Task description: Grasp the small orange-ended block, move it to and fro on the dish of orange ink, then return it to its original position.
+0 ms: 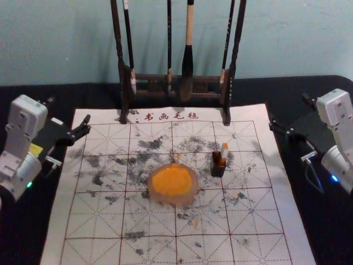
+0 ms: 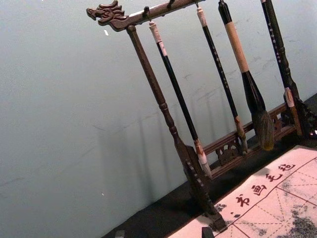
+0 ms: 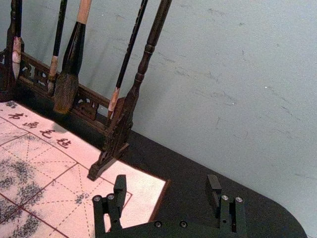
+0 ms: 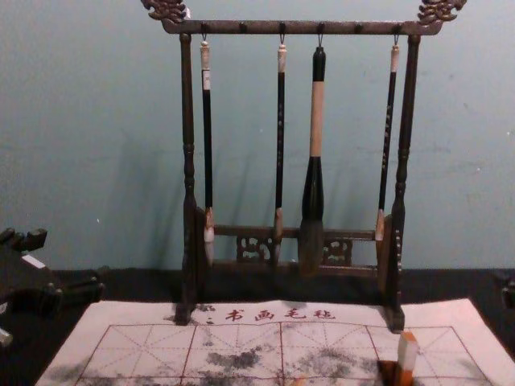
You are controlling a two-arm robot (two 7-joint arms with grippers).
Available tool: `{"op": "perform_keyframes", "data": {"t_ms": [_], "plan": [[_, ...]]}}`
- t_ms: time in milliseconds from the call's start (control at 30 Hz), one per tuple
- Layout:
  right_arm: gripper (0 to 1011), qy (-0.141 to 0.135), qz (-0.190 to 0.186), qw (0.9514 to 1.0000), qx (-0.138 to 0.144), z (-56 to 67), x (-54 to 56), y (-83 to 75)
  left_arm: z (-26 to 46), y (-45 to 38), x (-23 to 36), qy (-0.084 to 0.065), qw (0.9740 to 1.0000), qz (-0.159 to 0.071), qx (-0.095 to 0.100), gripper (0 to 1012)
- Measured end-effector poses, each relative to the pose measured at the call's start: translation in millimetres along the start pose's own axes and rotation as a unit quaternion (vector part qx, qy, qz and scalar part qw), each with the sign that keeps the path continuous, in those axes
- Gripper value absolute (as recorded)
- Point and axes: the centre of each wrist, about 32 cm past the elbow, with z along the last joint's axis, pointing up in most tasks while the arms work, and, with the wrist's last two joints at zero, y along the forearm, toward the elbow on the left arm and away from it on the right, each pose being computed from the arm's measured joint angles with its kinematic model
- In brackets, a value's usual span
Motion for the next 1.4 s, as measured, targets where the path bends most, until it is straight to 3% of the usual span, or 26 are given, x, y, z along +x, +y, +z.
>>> {"op": "perform_keyframes", "data": {"t_ms": [1400], "plan": [[1003,0.000,0.000,1.0000,0.000,0.0,0.0,0.0,0.0,0.0,0.0,0.000,1.0000,0.000,0.000,1001]]}}
